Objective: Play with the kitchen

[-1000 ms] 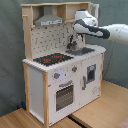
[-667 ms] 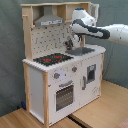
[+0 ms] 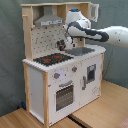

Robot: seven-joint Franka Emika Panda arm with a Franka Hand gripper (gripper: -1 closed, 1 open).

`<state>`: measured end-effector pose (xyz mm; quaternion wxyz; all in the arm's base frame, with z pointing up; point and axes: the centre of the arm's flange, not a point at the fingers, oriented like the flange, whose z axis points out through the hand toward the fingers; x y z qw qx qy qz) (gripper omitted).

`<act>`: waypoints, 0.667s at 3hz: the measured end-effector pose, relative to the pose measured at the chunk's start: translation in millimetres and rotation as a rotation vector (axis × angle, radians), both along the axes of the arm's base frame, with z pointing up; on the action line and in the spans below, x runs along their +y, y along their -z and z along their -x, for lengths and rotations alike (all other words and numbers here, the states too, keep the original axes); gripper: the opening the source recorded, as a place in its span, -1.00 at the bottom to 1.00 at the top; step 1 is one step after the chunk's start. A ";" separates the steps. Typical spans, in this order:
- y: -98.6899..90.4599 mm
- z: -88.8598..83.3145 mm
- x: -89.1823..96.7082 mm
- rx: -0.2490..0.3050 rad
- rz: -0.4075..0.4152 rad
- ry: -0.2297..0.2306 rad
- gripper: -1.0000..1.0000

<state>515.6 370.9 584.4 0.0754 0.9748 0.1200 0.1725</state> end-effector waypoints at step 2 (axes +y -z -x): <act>2.2 5.1 62.5 -0.026 -0.044 -0.023 -1.00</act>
